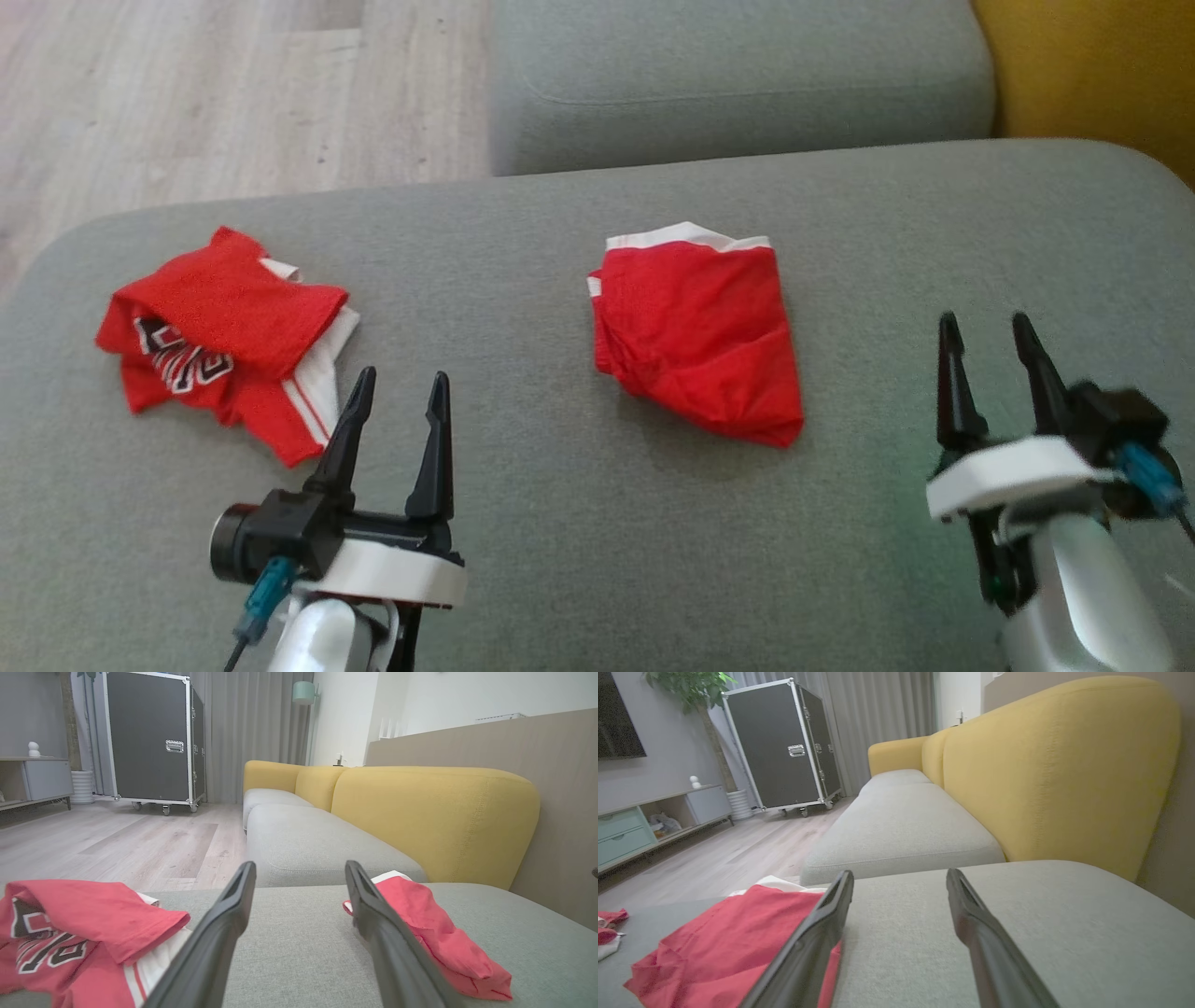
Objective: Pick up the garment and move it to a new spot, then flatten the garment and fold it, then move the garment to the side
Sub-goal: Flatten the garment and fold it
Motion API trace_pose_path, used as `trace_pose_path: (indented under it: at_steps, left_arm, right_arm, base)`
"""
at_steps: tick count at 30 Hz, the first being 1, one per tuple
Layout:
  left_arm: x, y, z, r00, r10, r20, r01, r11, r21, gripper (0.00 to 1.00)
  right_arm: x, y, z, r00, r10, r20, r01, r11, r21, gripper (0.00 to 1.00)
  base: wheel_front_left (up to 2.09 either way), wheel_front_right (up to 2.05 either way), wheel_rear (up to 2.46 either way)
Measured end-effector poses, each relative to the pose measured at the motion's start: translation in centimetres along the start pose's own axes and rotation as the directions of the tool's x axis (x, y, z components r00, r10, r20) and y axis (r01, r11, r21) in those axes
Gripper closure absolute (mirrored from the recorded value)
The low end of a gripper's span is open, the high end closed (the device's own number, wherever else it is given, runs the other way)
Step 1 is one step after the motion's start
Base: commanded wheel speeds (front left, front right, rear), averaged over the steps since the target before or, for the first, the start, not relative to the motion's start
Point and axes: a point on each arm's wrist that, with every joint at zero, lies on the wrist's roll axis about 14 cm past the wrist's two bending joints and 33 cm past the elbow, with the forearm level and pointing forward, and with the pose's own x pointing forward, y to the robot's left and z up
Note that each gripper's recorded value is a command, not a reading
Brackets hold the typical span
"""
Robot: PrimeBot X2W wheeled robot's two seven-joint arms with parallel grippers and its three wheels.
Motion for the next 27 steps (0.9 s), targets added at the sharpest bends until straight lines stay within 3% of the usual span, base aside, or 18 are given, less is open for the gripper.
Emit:
trace_pose_path:
  at_steps: [11, 12, 13, 14, 21, 27]
  left_arm:
    - [0.7, -0.9, -0.9, 0.999, -0.031, -0.023, 0.03, 1.0, -0.008, 0.0]
    - [0.6, -0.9, -0.9, 0.999, -0.029, -0.023, 0.029, 1.0, -0.008, 0.0]
    - [0.6, -0.8, -0.9, 0.999, -0.027, -0.023, 0.027, 1.0, -0.008, 0.0]
    - [0.5, -0.7, -0.9, 0.999, -0.024, -0.023, 0.023, 1.0, -0.007, 0.0]
    - [0.0, 0.7, -1.4, 0.999, 0.018, -0.04, -0.018, 1.0, -0.007, 0.0]
    - [0.2, 2.0, -1.9, 0.997, 0.046, -0.056, -0.046, 0.999, -0.005, 0.0]
  right_arm:
    - [-1.9, -0.8, -0.6, 0.999, -0.033, 0.001, 0.033, 0.999, 0.036, 0.0]
    - [-1.8, -0.7, -0.5, 1.0, -0.031, 0.004, 0.031, 0.999, 0.041, 0.29]
    - [-1.7, -0.6, -0.5, 1.0, -0.029, 0.005, 0.028, 0.999, 0.043, 0.87]
    - [-1.6, -0.5, -0.6, 1.0, -0.024, 0.005, 0.024, 0.999, 0.042, 1.0]
    - [0.0, 1.8, -1.2, 0.999, 0.045, -0.013, -0.045, 0.999, 0.03, 1.0]
    - [4.0, 4.8, -1.9, 0.991, 0.131, -0.038, -0.131, 0.991, 0.008, 1.0]
  base:
    - [0.0, 0.0, 0.0]
    - [0.0, 0.0, 0.0]
    - [0.0, 0.0, 0.0]
    - [0.0, 0.0, 0.0]
    - [0.0, 0.0, 0.0]
    - [0.0, 0.0, 0.0]
